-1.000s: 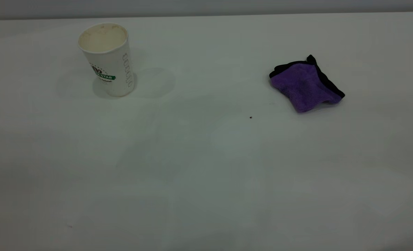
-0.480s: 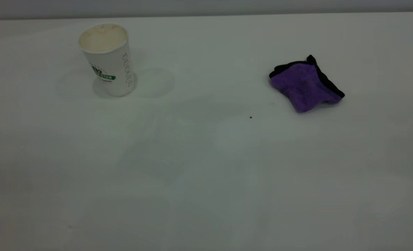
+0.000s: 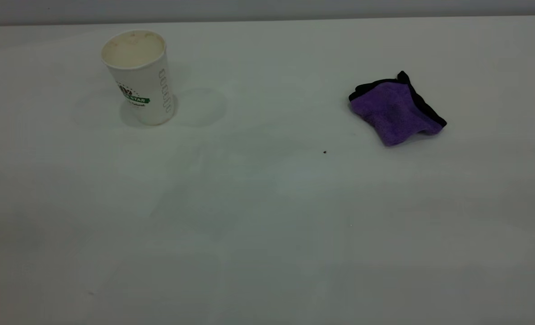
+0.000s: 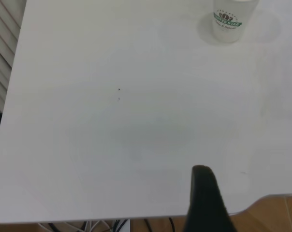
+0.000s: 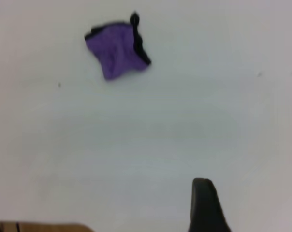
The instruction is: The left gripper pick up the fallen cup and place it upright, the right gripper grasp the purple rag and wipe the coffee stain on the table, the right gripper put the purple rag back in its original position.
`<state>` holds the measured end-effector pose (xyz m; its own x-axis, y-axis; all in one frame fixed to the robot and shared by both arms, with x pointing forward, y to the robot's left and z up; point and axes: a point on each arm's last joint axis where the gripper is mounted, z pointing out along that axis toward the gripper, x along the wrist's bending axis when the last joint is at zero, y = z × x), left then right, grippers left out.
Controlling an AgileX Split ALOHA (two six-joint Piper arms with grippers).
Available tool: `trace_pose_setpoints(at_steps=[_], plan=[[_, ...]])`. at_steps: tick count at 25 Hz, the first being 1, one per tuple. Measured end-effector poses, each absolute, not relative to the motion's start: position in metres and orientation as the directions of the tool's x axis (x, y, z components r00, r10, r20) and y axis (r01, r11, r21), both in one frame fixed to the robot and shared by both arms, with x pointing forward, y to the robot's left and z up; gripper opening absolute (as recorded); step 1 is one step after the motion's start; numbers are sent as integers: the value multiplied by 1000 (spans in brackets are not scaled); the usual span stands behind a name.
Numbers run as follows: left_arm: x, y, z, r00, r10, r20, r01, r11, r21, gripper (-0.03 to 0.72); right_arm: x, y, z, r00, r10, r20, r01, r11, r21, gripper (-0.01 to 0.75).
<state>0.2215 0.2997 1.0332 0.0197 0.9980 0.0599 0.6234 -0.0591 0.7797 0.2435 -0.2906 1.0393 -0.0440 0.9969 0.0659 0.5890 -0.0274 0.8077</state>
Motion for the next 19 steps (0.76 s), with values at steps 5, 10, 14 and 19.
trace_pose_setpoints(at_steps=[5,10,14,19], plan=[[222,300,1033,20,998,60,623,-59,780,526,232,-290,1039,-53,997,62,527,-25,849,512],[222,300,1033,20,998,60,623,-59,780,526,232,-290,1039,-53,997,62,528,-24,849,512],[222,300,1033,20,998,60,623,-59,780,526,232,-290,1039,-54,997,63,528,-25,849,512],[222,300,1033,20,998,60,623,-59,780,526,232,-290,1039,-56,996,66,528,-26,849,512]])
